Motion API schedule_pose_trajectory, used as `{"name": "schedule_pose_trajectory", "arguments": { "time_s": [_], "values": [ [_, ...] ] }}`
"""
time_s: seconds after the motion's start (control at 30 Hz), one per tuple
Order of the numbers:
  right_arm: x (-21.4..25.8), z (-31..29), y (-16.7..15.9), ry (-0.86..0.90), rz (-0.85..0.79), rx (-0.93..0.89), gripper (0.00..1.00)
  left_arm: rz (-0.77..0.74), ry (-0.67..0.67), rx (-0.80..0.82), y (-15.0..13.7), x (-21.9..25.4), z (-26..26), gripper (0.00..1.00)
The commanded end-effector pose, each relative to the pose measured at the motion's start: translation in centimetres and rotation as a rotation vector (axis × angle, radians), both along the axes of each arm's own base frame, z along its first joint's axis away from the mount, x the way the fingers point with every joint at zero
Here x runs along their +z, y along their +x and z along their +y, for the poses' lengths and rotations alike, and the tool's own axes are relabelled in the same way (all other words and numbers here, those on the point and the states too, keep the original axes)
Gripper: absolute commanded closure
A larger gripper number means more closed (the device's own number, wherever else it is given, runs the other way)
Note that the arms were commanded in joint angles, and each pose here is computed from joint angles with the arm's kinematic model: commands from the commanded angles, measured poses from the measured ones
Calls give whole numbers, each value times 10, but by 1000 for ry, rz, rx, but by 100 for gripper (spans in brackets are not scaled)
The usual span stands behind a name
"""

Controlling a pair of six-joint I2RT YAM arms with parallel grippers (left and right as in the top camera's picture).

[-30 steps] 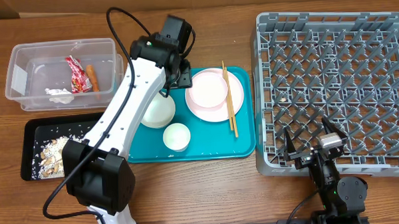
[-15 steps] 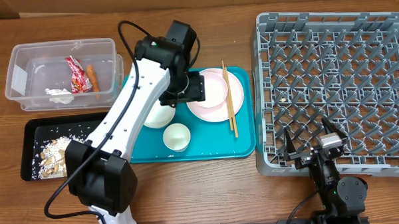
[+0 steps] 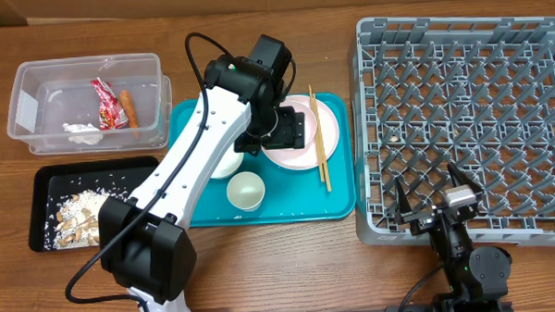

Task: Sort waste into correct bins and load items into the dishwasher

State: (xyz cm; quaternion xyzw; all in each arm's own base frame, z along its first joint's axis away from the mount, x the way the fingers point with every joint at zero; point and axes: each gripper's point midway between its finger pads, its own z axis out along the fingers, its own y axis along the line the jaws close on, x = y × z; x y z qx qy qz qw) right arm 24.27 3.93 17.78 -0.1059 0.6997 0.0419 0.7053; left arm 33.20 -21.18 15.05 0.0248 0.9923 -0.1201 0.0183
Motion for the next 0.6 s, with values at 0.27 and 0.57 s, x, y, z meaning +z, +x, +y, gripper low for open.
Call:
{"name": "schedule_pose_trajectory", "arguments": {
  "time_s": [0.27,0.57],
  "values": [
    [43,15,-14,198,-9,99,0,-57,-43,-1,12,11,-7,1],
    [152,37,-60,385,229,216,0,-91,-69,60,25,13,-10,3]
  ]
}}
